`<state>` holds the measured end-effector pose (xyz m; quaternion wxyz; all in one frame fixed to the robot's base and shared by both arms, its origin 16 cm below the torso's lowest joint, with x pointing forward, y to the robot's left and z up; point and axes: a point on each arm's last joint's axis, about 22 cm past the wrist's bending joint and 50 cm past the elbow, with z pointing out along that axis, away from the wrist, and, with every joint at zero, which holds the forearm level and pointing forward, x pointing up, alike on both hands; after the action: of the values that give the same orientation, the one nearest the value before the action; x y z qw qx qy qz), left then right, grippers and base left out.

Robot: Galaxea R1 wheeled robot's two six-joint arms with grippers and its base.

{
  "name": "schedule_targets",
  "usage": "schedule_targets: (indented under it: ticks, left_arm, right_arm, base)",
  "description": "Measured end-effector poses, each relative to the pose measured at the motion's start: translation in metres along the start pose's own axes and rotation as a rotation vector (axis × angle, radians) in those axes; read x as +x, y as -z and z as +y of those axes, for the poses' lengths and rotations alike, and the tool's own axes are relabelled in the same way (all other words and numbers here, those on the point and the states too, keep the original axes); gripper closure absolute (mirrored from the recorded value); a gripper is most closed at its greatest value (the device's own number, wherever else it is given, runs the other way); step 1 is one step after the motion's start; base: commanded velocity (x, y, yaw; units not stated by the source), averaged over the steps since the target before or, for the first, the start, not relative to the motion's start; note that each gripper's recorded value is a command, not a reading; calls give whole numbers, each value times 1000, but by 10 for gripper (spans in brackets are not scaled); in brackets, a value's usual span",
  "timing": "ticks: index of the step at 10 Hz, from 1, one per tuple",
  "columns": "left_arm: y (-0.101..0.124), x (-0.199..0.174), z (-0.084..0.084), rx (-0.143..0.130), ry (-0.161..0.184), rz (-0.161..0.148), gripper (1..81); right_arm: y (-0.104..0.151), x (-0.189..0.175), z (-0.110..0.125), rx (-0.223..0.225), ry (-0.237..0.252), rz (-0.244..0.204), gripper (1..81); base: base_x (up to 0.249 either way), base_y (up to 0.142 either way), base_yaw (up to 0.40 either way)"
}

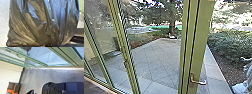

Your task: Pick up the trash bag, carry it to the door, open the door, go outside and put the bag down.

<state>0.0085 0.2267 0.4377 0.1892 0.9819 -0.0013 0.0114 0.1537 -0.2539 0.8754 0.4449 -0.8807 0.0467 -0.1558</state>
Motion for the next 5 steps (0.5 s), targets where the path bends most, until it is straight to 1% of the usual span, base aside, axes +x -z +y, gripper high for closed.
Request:
schedule_targets:
  ticks: [2,3,5]
  left_arm:
    - [0,0,0,0,0,2,811]
    - [0,0,0,0,1,2,811]
    - [0,0,0,0,13,2,811]
  right_arm:
    - [-3,34,-15,20,-12,43,10]
    - [-3,53,-21,25,-7,62,10]
    - [-4,87,-35,41,-7,84,10]
  base:
    - [0,0,0]
    - [0,0,0]
    - [0,0,0]
